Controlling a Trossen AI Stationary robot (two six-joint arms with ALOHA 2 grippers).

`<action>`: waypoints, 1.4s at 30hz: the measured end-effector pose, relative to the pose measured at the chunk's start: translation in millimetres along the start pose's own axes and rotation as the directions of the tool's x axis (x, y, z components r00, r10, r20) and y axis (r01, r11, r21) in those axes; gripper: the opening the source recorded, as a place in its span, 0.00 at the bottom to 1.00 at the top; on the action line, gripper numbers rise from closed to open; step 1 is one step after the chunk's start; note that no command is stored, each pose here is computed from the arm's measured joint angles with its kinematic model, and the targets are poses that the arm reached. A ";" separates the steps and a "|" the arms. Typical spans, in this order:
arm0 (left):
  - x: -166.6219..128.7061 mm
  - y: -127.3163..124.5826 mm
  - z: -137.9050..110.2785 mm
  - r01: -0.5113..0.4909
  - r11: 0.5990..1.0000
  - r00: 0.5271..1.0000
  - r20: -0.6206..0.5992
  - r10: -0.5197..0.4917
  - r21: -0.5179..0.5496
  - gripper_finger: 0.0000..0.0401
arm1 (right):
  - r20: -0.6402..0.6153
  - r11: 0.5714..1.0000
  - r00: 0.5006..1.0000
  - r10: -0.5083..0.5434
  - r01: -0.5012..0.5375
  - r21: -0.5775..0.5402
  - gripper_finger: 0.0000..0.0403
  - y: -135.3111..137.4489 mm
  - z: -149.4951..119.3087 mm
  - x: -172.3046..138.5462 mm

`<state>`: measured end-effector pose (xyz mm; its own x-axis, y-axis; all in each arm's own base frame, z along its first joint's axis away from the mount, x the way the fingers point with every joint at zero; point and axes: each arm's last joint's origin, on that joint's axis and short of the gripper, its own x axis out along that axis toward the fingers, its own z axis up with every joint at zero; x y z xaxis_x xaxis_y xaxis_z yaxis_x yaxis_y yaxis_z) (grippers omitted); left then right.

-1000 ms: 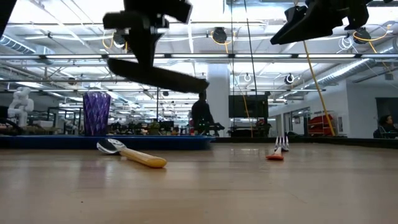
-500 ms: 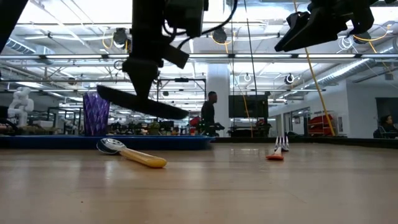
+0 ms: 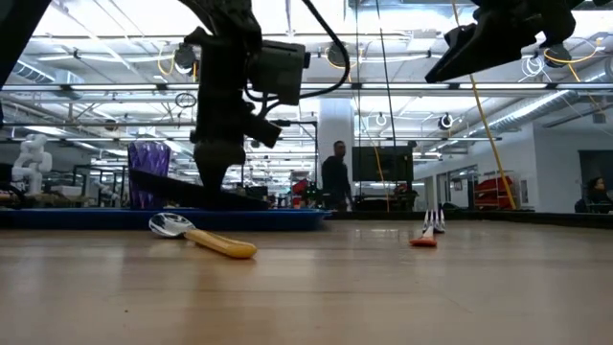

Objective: Pick and place plate/cup/fork/spoon on tray
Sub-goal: Put the black plate on the blue tray, then put the orange fork on the blue tray beside the black plate

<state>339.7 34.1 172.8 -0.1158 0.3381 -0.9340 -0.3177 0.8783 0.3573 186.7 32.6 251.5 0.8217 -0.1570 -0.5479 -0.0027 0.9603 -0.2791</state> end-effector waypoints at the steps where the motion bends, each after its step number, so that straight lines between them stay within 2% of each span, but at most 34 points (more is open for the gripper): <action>1: 1.7 1.1 -0.4 -0.003 1.000 1.000 -0.005 0.003 -0.003 0.02 | 0.000 1.000 1.000 0.000 0.000 0.017 0.36 0.0 0.0 0.0; 7: 7.4 2.2 -4.4 -0.015 1.000 0.999 -0.029 0.014 -0.009 0.07 | 0.005 0.997 1.000 -0.001 0.001 0.073 0.36 -0.1 0.5 0.0; 10: 7.8 2.6 -4.7 -0.016 1.000 0.999 -0.033 0.015 -0.005 0.06 | 0.015 0.987 1.000 -0.003 0.000 0.161 0.36 -0.2 1.5 0.0; 12: 8.4 4.1 -4.3 -0.014 1.000 0.999 -0.034 0.014 -0.008 0.06 | 0.013 0.953 1.000 -0.019 0.014 0.304 0.36 -0.7 1.4 0.0; 14: 9.0 5.9 -4.0 -0.016 1.000 0.999 -0.037 0.015 -0.017 0.06 | 0.012 0.887 1.000 -0.028 0.020 0.462 0.36 -1.1 1.4 0.0; 17: 10.1 8.7 -3.4 -0.018 0.998 0.999 -0.042 0.015 -0.059 0.09 | -0.005 0.819 1.000 -0.021 0.020 0.573 0.37 0.7 0.5 3.7; 20: 11.0 11.5 -3.0 -0.020 0.994 0.999 -0.048 0.015 -0.108 0.13 | -0.068 0.781 0.998 0.001 0.042 0.623 0.39 8.3 -4.0 11.8; 25: 8.1 18.2 -2.9 -0.016 0.990 0.999 -0.037 0.011 -0.140 0.21 | -0.185 0.742 0.982 0.027 0.105 0.662 0.41 27.7 -12.8 40.6; 31: -12.4 25.5 -7.2 0.006 0.982 0.999 0.033 0.000 -0.188 0.29 | -0.331 0.727 0.943 0.037 0.202 0.657 0.41 45.1 -30.4 70.9; 34: -28.3 28.6 -12.5 0.030 0.975 0.996 0.088 -0.011 -0.220 0.30 | -0.333 0.690 0.942 0.042 0.214 0.691 0.41 48.6 -32.4 79.7; 38: -50.5 33.2 -21.7 0.070 0.961 0.986 0.164 -0.027 -0.266 0.30 | -0.277 0.600 0.959 0.067 0.183 0.779 0.41 54.1 -28.3 87.3; 40: -59.4 34.0 -24.9 0.091 0.954 0.978 0.205 -0.032 -0.285 0.30 | -0.262 0.597 0.961 0.091 0.158 0.787 0.41 56.1 -26.8 87.4; 42: -67.7 34.1 -28.3 0.099 0.951 0.970 0.243 -0.026 -0.292 0.30 | -0.271 0.572 0.959 0.084 0.176 0.801 0.41 56.1 -27.8 87.4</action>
<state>310.1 31.5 248.1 0.1245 0.3871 -0.9136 -0.5887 0.7700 0.2460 242.5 66.4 166.0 0.6334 -0.1320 -0.7625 0.5994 0.7069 0.3755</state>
